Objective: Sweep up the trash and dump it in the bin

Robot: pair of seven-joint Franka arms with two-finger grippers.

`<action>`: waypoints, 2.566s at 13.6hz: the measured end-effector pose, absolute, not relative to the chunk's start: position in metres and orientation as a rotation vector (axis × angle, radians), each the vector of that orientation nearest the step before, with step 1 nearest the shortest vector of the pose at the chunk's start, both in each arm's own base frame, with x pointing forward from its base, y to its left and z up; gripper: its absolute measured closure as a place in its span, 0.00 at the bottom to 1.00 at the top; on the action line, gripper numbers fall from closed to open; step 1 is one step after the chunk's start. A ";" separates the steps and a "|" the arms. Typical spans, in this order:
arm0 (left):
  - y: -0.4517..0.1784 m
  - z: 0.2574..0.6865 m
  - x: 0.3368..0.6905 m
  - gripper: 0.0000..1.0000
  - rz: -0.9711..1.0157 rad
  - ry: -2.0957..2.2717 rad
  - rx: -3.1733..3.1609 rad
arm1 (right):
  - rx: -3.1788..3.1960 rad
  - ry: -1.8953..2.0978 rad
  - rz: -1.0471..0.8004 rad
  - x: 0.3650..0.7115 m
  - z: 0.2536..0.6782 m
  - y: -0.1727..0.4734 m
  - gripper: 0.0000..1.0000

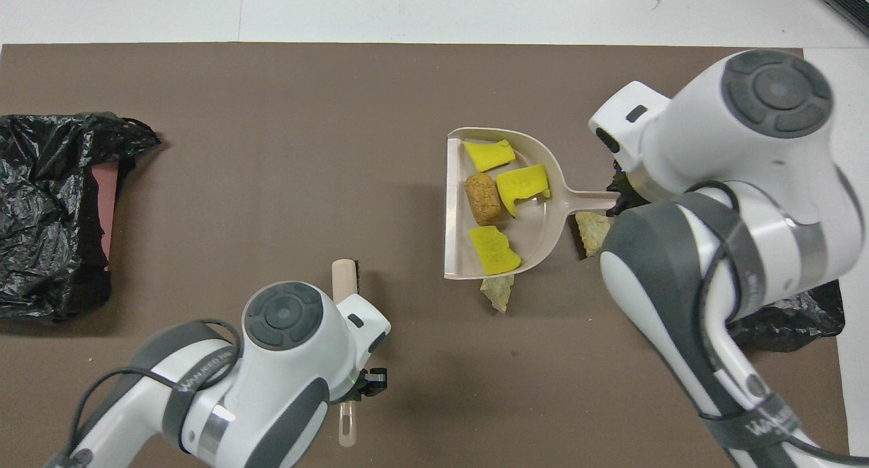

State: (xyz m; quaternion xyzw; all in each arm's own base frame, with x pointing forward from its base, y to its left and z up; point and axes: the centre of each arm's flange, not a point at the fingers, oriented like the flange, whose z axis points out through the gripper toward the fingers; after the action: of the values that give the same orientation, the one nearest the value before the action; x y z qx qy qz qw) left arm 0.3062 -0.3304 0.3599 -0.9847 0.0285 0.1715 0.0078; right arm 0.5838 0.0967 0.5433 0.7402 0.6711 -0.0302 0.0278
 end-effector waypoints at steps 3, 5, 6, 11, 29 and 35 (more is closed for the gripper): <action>-0.340 0.341 0.280 0.74 0.522 0.114 -3.066 | 2.291 2.059 -0.082 0.585 0.556 0.033 0.69; -0.338 0.339 0.276 0.74 0.529 0.111 -3.064 | 2.285 2.068 -0.085 0.586 0.558 -0.005 0.69; -0.336 0.339 0.275 0.74 0.531 0.108 -3.064 | 2.287 2.068 -0.087 0.585 0.558 -0.023 0.69; -0.332 0.335 0.271 0.74 0.548 0.094 -3.062 | 2.323 2.024 -0.086 0.576 0.564 -0.115 0.69; -0.307 0.451 0.417 0.00 0.094 0.156 -3.206 | 2.027 1.805 -0.423 0.571 0.560 -0.212 0.69; -0.216 0.556 0.484 0.00 0.004 0.289 -3.230 | 1.976 1.554 -0.682 0.560 0.541 -0.186 0.69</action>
State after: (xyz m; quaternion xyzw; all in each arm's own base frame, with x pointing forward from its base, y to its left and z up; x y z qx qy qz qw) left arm 0.4845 -0.2161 0.5556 -0.9947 0.0891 0.0011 -0.0505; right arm 0.5604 -0.1858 0.5406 0.7314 0.5753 -0.2524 0.2652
